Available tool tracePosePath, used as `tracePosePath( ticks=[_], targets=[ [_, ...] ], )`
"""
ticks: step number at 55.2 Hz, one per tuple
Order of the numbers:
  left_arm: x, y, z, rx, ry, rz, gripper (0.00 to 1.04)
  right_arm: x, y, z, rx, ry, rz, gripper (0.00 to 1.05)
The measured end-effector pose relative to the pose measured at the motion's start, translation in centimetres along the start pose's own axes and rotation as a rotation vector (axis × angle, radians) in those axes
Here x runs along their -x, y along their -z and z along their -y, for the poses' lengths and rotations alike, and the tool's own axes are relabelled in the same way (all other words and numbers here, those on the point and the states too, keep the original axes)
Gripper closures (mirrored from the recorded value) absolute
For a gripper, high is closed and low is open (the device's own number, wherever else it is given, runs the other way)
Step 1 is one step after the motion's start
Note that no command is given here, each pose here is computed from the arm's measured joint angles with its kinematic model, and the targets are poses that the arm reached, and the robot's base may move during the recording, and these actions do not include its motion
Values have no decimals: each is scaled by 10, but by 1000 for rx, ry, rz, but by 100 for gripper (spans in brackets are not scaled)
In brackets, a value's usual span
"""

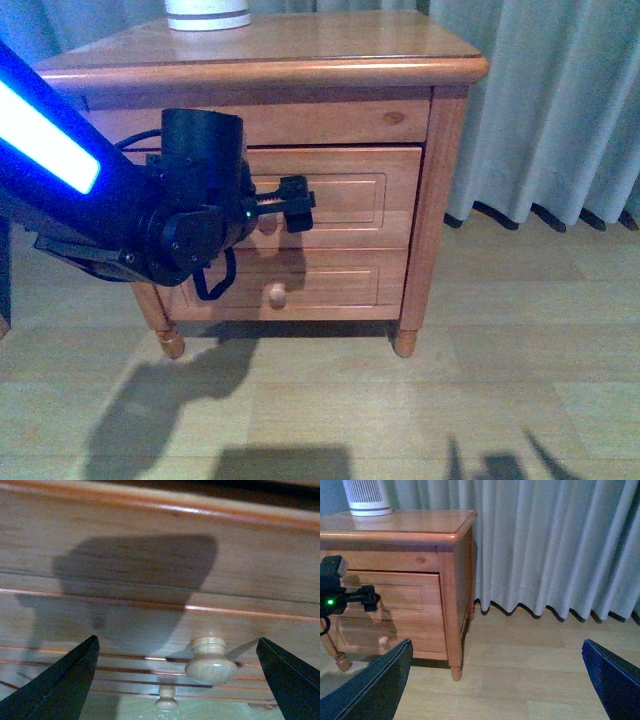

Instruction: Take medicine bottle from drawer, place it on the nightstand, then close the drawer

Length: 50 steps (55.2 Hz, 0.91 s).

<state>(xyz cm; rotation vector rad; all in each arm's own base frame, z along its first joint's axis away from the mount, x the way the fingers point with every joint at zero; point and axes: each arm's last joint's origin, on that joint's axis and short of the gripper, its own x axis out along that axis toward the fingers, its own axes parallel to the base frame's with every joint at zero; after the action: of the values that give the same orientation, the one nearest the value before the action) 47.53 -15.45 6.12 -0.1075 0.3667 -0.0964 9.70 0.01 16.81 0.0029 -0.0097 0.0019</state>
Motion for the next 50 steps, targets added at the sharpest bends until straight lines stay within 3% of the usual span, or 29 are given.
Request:
tracePosePath(
  ticks=[15,50],
  targets=[
    [7,12,16,-29,27,-2,7,0,0,0,0,0,0,0],
    [5,11,13,-73,36,0,9,0,0,0,0,0,0,0]
  ],
)
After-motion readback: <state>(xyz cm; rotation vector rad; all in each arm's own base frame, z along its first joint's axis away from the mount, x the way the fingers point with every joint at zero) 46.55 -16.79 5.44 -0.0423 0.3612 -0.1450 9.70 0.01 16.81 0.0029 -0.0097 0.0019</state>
